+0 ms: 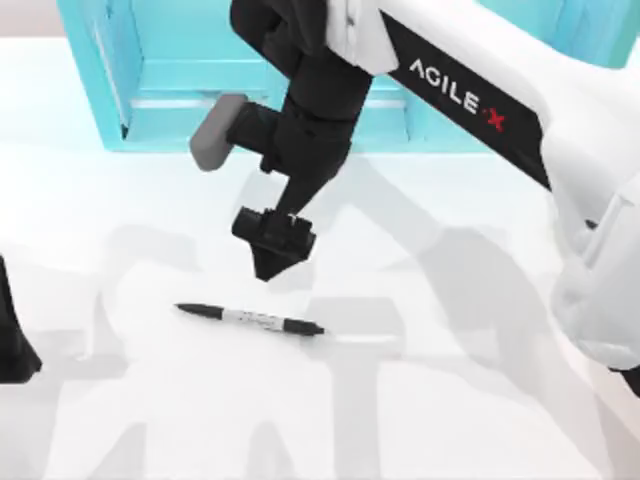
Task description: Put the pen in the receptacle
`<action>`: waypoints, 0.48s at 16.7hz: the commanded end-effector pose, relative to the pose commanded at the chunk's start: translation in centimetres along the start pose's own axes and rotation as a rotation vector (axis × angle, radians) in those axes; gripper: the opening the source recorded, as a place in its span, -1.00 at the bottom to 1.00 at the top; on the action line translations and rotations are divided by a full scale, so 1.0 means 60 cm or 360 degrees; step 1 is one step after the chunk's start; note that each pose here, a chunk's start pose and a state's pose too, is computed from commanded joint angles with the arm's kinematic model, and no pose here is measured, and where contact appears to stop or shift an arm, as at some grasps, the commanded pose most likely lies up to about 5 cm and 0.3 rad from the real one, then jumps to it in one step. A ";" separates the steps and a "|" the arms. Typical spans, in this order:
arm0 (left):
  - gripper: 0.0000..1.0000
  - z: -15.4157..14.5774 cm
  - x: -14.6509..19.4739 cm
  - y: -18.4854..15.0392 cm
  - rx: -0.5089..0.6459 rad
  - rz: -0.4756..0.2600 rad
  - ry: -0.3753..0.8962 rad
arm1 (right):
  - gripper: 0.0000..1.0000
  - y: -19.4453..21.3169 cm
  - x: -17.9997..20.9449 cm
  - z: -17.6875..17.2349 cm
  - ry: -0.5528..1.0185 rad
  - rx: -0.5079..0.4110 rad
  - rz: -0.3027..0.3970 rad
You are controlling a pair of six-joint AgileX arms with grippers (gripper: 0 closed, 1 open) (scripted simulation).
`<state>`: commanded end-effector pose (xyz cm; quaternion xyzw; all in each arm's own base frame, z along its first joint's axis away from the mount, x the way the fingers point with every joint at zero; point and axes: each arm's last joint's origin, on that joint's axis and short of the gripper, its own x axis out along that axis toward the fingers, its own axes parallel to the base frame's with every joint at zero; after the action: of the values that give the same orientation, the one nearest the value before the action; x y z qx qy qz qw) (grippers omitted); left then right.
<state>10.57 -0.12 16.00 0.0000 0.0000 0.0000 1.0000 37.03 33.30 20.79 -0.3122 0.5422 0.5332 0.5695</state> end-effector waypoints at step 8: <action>1.00 0.000 0.000 0.000 0.0000 0.0000 0.0000 | 1.00 -0.013 0.053 0.009 0.0107 0.0010 0.0072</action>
<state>10.57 -0.12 16.00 0.0000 0.0000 0.0000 1.0000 37.39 34.47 17.70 -0.3158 0.5697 0.5333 0.5397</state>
